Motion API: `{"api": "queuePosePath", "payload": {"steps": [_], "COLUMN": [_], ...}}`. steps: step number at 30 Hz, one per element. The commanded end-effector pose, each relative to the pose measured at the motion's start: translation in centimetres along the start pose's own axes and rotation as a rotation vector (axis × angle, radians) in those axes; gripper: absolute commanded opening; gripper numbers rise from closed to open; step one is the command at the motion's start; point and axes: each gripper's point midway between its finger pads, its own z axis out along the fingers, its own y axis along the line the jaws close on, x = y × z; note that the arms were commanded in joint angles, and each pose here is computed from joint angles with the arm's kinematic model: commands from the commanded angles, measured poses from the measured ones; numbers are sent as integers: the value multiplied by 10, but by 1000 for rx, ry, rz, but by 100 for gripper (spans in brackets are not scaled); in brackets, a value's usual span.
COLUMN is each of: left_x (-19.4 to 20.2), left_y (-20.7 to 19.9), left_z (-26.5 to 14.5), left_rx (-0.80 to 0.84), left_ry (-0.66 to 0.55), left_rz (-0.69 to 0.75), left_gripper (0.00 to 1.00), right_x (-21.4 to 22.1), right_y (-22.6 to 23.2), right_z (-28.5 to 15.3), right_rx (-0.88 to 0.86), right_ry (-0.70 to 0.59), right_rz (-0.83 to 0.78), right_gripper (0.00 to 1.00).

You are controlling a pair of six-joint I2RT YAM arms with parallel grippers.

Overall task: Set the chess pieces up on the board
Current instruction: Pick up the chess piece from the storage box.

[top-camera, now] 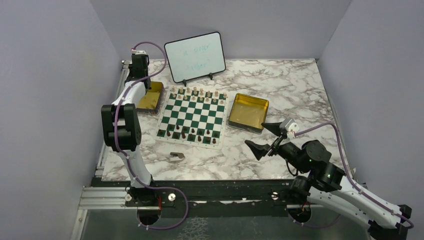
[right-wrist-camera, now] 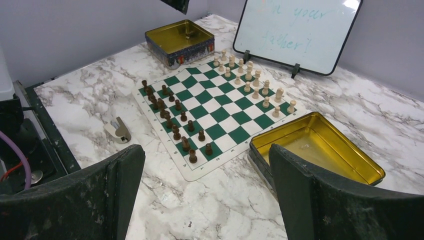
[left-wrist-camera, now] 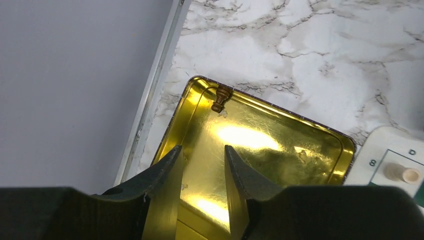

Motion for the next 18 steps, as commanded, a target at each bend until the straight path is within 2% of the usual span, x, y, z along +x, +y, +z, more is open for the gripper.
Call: {"api": "queuePosePath", "payload": {"steps": [1,5,18], "left_x": [2,16,30], "left_y": [4,-3,-2], "left_z": [33,52,82], "left_rx": [6,92,137], "left_ry": [-23,-35,-42], "left_rz": [7,1,-17], "left_gripper": [36,36,35], "right_x": [-5,-9,-6], "right_y": [-6,-6,-8], "right_z": [-2,1,17], "right_rx": [35,32,48], "right_ry": [-13,15,56], "right_rz": [5,-13,-52], "right_gripper": [100,100,100]}}
